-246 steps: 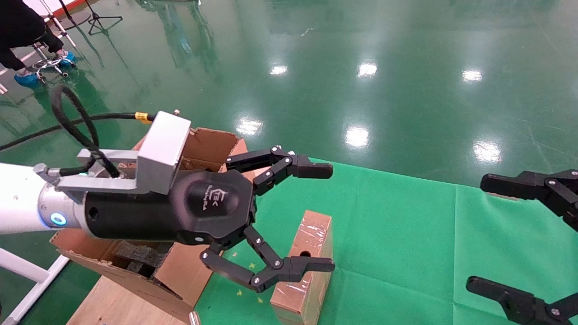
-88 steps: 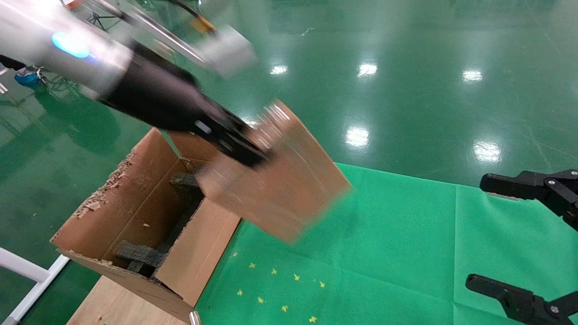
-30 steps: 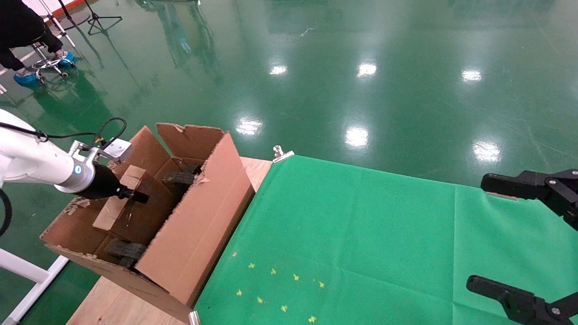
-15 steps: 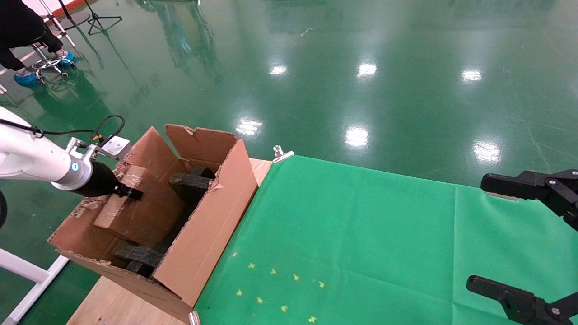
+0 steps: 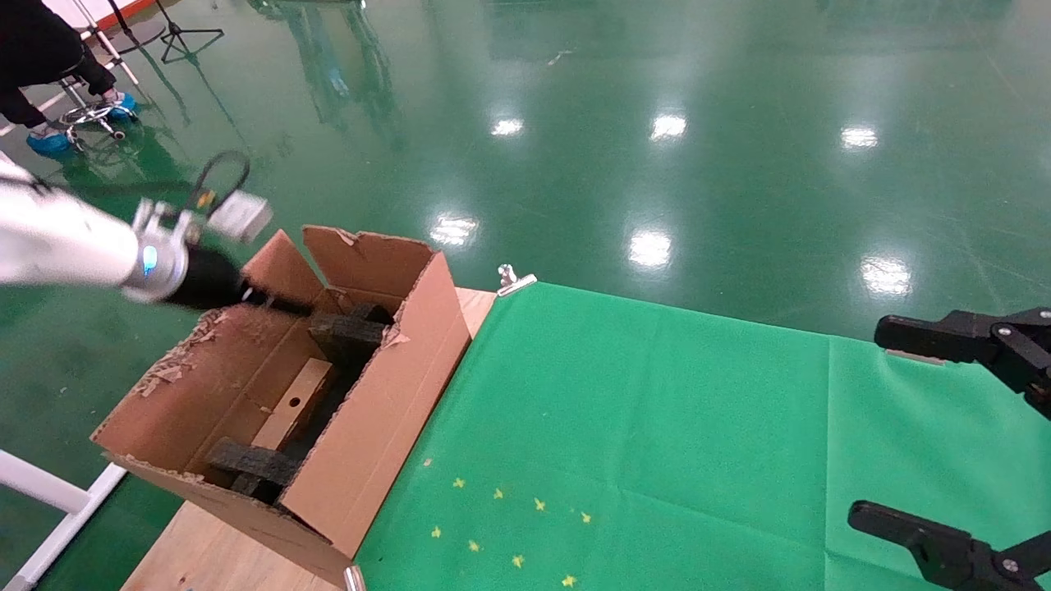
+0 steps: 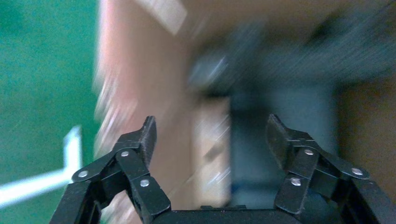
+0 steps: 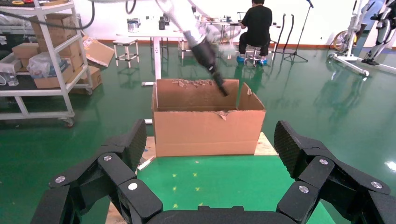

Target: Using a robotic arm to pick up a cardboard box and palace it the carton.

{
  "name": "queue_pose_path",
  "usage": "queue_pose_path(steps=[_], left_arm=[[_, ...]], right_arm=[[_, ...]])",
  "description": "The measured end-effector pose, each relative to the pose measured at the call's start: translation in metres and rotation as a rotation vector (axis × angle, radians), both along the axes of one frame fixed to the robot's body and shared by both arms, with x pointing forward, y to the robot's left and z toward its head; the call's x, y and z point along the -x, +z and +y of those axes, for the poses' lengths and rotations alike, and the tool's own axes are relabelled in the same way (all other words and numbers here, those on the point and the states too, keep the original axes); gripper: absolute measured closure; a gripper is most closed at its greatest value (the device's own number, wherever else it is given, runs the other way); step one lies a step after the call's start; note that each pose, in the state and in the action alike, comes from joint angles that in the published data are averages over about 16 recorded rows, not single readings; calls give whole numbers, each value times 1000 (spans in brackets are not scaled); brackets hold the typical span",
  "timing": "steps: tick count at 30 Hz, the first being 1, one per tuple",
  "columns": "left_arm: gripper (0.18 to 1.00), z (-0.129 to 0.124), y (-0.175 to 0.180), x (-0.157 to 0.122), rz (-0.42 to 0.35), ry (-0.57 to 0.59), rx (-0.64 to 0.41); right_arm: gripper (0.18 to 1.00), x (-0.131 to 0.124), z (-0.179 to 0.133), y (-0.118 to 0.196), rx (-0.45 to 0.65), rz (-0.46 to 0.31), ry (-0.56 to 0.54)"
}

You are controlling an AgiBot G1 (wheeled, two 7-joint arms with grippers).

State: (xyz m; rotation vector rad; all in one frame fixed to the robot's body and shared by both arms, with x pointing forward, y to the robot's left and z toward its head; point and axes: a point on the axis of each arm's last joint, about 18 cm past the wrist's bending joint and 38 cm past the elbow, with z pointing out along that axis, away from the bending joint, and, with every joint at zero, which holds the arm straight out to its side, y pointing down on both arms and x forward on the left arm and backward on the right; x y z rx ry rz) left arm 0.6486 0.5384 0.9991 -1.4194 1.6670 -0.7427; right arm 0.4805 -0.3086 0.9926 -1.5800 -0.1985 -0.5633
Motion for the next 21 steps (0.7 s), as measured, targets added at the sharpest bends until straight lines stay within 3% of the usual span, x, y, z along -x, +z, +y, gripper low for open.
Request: queue_pose_path(steps=[5, 10, 21], left_arm=[[309, -26, 45, 10, -93, -128, 47], [244, -40, 69, 20, -138, -194, 66], [186, -58, 64, 19, -142, -274, 77]], right_arm=[[178, 0, 0, 0, 0, 0, 0], [178, 0, 0, 0, 0, 0, -1], [178, 0, 0, 0, 0, 0, -1]])
